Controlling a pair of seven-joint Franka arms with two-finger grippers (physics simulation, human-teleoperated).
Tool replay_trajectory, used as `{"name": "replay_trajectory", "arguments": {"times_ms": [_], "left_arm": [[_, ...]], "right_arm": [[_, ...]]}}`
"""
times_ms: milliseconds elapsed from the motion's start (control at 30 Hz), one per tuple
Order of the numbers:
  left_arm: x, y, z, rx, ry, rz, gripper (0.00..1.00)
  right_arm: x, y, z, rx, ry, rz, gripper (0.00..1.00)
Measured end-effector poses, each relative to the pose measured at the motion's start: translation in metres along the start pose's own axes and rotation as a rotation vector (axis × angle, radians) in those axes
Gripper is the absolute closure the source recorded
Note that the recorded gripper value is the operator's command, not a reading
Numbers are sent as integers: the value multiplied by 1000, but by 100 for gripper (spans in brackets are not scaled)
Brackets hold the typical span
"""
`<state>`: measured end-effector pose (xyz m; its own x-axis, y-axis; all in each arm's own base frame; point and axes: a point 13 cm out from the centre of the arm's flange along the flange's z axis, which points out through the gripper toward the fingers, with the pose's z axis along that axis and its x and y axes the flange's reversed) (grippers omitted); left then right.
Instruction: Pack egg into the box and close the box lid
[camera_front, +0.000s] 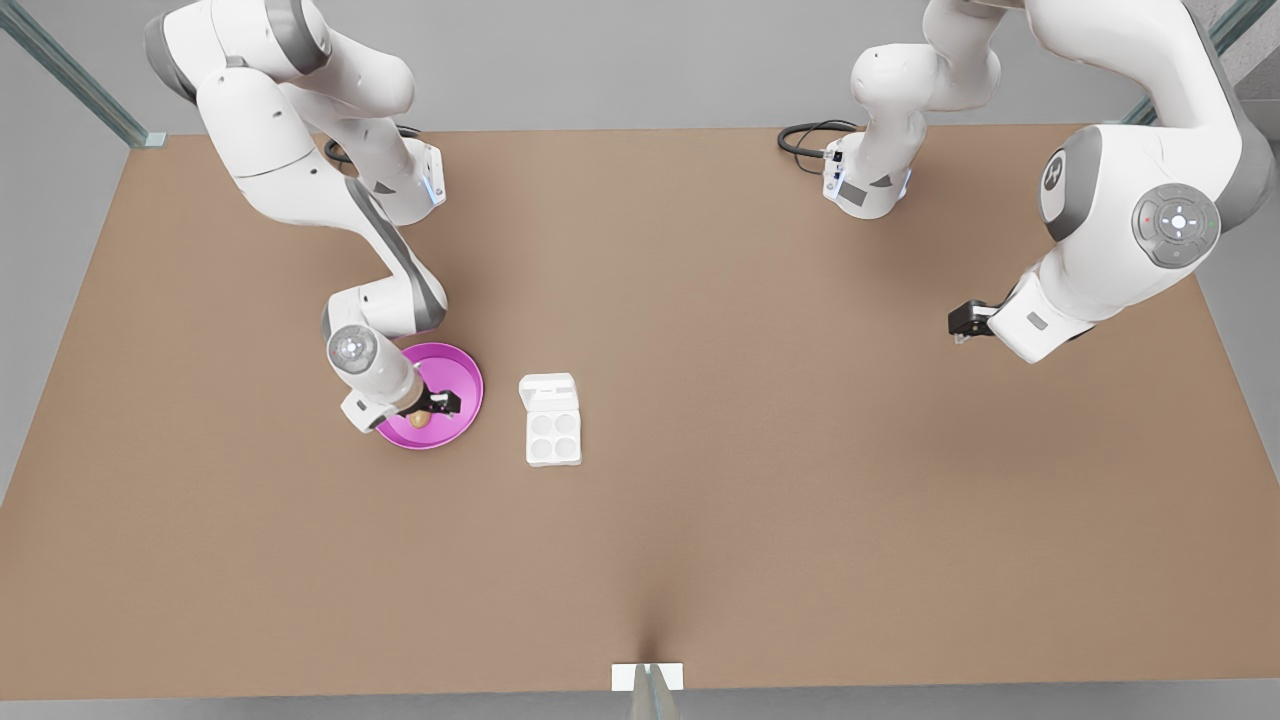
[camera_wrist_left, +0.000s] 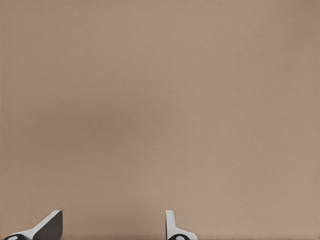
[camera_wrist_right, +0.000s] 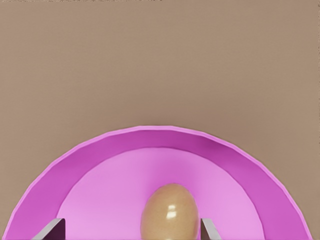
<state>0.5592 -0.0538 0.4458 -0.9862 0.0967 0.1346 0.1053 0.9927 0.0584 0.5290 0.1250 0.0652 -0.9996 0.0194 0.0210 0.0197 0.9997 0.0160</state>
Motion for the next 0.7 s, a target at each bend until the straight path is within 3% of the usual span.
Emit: {"name": "replay_trajectory", "arguments": {"times_ms": [700], "left_arm": [[-2,0,9,1,17,1,0]], "right_arm": [[-7,-12,21,-16,1,51,0]]}}
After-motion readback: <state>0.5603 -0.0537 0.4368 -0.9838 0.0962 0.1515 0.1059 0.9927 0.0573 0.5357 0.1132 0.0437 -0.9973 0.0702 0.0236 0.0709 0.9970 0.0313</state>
